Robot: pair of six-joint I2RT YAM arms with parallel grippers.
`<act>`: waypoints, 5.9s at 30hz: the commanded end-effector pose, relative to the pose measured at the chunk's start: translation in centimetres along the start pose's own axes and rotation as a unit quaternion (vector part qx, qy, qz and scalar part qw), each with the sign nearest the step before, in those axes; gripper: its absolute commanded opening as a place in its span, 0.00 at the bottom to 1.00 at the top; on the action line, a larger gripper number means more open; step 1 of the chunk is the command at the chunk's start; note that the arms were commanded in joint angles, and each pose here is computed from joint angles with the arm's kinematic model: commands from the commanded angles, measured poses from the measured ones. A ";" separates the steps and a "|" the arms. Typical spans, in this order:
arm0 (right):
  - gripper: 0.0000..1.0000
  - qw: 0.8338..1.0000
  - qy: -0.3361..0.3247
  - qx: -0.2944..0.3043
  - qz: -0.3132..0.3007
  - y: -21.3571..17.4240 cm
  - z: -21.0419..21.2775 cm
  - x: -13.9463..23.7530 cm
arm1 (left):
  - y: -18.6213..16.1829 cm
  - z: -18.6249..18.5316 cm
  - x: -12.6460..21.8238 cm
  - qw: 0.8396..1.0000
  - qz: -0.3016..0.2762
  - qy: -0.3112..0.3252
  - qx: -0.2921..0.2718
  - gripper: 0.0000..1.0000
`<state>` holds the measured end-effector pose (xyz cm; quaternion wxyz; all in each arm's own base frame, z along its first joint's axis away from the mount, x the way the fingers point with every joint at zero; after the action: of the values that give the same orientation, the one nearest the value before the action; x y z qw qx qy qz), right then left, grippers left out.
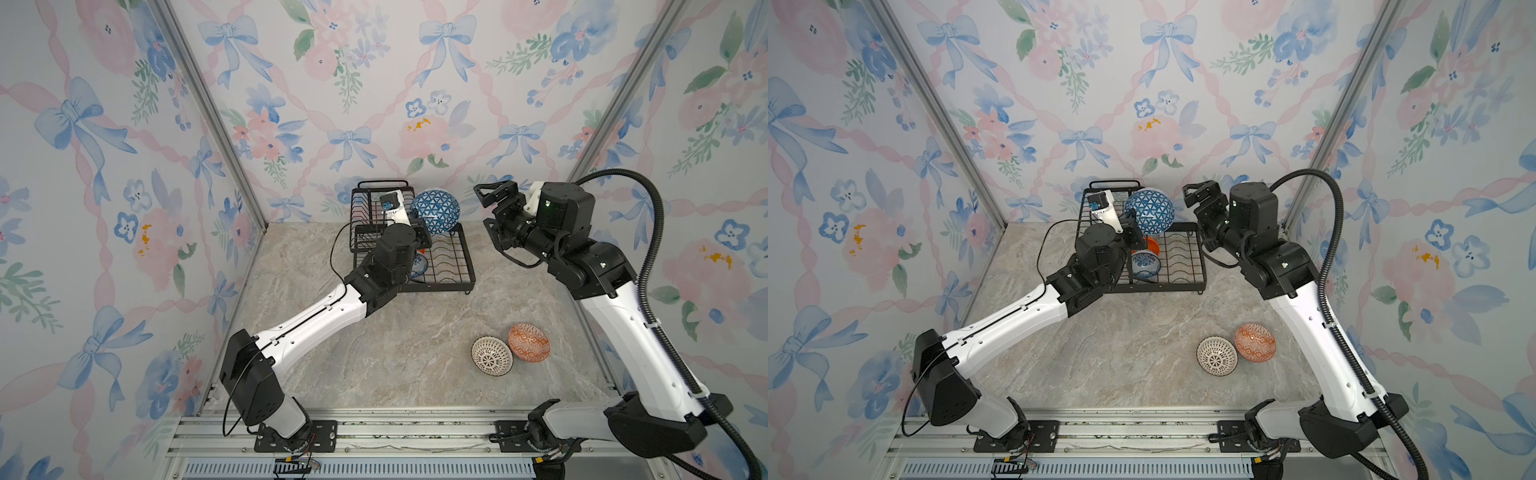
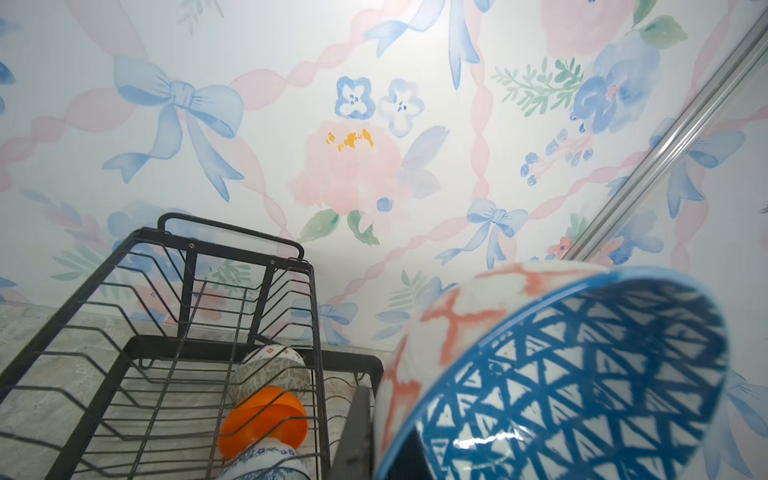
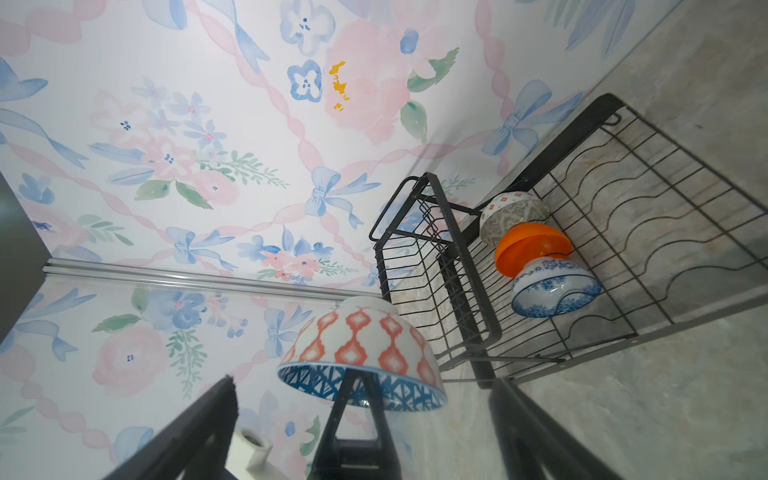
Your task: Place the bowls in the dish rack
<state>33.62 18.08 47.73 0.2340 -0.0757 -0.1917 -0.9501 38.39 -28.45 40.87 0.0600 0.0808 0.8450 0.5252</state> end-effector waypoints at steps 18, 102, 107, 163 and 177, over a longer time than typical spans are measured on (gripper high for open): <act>0.95 0.973 0.099 -0.208 -0.021 -0.8 4.8 -6.9 | 2.1 -1.2 -2.2 0.994 -0.112 0.009 0.014 0.00; 0.00 0.997 0.053 -0.050 -0.037 5.7 -9.3 -14.2 | -2.6 0.3 2.7 0.978 0.114 -0.065 -0.165 0.98; 0.00 0.996 0.080 -0.039 0.002 5.4 -10.4 -19.2 | -3.0 0.2 -0.7 0.973 0.119 -0.074 -0.186 0.98; 0.00 0.996 0.081 0.001 -0.033 3.1 -23.3 -34.4 | -5.0 3.9 -8.7 0.968 0.121 -0.026 -0.219 0.98; 0.00 0.995 0.085 0.010 -0.047 2.9 -24.1 -35.3 | -4.5 4.9 -8.3 0.968 0.122 -0.021 -0.219 0.98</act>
<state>63.87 20.46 15.98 0.2265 -0.0376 -0.1678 -0.9587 47.83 -28.56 32.39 0.0110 0.1941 0.6782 0.7087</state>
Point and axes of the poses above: each gripper's point midway between its finger pads, its own x axis back along the fingers, its own z axis along the line the jaws close on, y = z × x, the point moved 2 cm from there along x, back along the fingers, and after that the axes turned 2 degrees about x, right-handed, at the moved point
